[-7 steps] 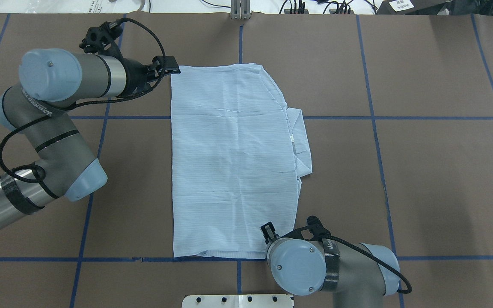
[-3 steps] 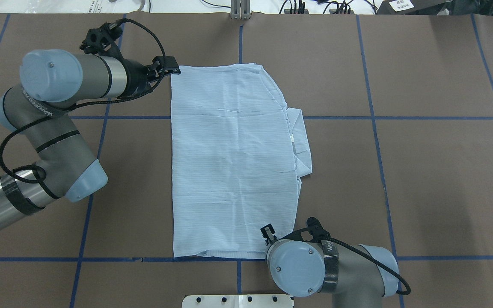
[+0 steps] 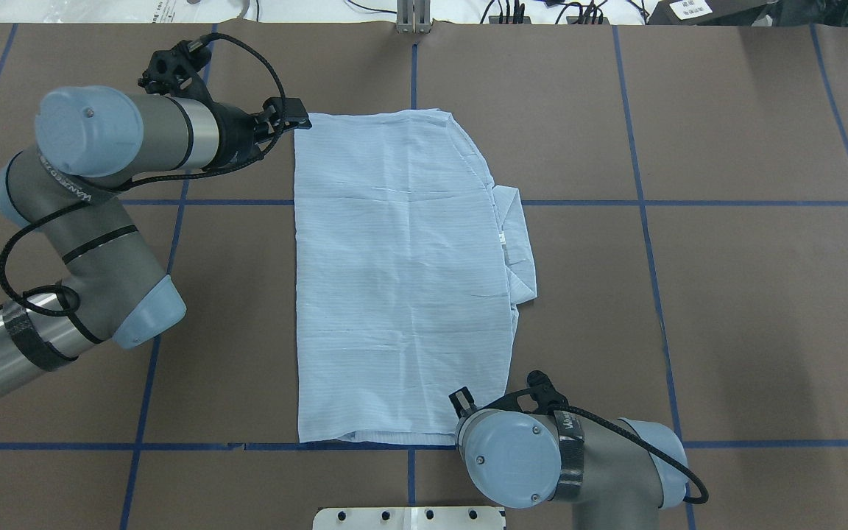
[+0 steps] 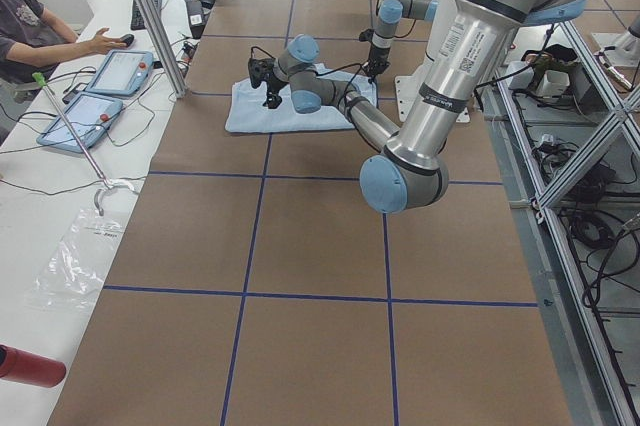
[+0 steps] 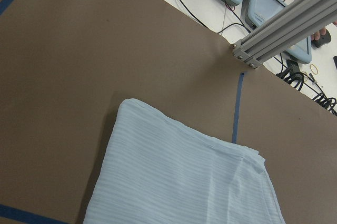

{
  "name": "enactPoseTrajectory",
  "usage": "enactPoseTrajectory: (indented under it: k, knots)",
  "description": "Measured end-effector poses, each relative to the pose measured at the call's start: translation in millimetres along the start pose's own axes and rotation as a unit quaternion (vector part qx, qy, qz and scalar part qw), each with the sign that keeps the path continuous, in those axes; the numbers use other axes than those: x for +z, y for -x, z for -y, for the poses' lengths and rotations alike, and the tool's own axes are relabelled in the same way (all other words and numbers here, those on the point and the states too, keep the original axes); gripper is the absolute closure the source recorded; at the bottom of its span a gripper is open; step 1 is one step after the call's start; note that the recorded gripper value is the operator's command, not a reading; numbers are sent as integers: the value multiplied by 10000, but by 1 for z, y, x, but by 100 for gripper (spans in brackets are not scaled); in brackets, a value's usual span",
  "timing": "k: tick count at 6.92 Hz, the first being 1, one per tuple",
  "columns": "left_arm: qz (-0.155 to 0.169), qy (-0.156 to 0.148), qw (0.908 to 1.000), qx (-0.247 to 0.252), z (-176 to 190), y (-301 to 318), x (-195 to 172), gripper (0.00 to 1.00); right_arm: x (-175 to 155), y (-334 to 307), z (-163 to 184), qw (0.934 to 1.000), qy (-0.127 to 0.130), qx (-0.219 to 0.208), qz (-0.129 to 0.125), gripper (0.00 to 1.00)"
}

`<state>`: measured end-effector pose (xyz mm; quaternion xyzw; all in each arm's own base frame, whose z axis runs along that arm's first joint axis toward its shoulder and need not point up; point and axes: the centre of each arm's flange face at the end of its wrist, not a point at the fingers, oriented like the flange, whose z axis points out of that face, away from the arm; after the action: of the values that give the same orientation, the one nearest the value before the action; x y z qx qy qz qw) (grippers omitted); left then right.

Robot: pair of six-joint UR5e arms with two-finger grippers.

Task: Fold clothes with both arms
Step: 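Lower the left gripper to the shirt corner nearest the robot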

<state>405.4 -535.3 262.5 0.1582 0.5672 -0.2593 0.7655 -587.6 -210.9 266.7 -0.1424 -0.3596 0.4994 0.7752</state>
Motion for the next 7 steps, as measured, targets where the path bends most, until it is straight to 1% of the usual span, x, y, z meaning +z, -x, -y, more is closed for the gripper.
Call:
enactPoseTrajectory:
  k: [2, 3, 4, 5, 7]
  knots:
    - [-25, 14, 9999, -119, -2, -2, -1, 1, -4, 3, 1, 10000, 35, -1, 40, 100]
    - [-24, 68, 9995, -308, -17, -1, -1, 1, -9, 4, 2, 10000, 68, 8, 58, 100]
    - [85, 172, 9985, -521, -60, 5, 1, 1, -15, 3, 4, 9999, 105, 27, 75, 100]
    - [251, 323, 9967, -706, -115, 11, -6, 1, -18, -1, 5, 9999, 130, 38, 77, 100]
    - [569, 629, 9880, -1291, -231, 40, -38, 3, -20, -8, 3, 9998, 163, 11, 59, 100]
